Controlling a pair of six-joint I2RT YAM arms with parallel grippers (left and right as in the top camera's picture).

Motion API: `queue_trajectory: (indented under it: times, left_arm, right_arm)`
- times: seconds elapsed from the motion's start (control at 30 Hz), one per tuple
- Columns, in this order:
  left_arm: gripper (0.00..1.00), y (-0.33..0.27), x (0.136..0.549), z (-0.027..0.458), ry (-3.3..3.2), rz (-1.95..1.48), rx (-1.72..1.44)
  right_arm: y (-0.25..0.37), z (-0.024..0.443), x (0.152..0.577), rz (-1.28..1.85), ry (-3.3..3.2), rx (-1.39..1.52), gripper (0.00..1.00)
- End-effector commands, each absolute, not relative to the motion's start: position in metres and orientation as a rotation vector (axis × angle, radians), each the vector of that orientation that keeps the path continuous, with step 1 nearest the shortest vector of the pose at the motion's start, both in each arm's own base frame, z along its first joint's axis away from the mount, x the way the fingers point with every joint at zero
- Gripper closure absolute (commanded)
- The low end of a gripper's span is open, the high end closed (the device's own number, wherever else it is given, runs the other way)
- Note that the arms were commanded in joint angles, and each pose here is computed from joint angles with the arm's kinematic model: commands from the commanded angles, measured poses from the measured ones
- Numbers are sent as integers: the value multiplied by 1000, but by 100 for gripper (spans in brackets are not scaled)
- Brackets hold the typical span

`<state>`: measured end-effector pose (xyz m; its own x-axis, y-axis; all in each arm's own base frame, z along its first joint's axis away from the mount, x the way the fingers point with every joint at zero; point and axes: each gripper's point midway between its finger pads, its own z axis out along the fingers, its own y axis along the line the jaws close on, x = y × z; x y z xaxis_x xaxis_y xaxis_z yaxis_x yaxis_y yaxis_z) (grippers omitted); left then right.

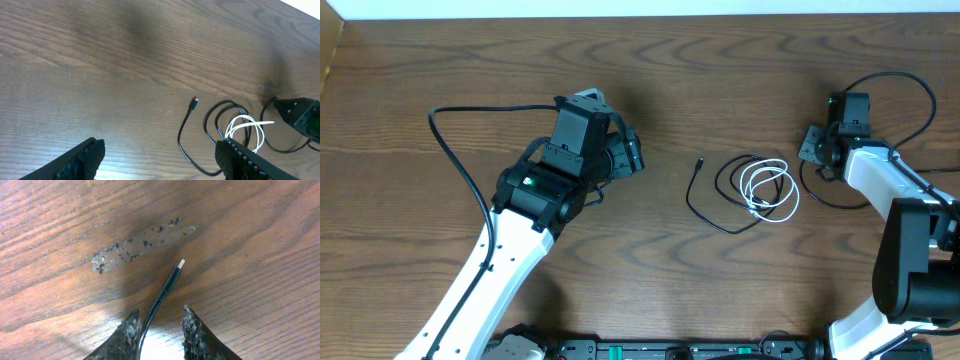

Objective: Untangle cables

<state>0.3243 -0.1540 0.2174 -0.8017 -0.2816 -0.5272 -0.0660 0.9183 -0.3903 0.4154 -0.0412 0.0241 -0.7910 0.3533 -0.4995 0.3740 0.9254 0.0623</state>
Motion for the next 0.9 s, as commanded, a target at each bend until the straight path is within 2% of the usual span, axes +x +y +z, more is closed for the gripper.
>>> queue_trajectory:
  times: [0.0, 0.5, 0.7, 0.87]
  left_arm:
    - [23, -153, 326, 216, 2473, -469, -257]
    - [23, -153, 326, 216, 2473, -469, -257]
    - [23, -153, 326, 216, 2473, -470, -257]
    - [23, -153, 326, 216, 2473, -470, -257]
  right_arm:
    - [-41, 37, 424, -47, 2521, 517, 74]
    - [-41, -5, 419, -50, 2592, 577, 71]
    - [-41, -10, 417, -54, 2607, 578, 99]
    - [-46, -6, 418, -57, 2593, 594, 99]
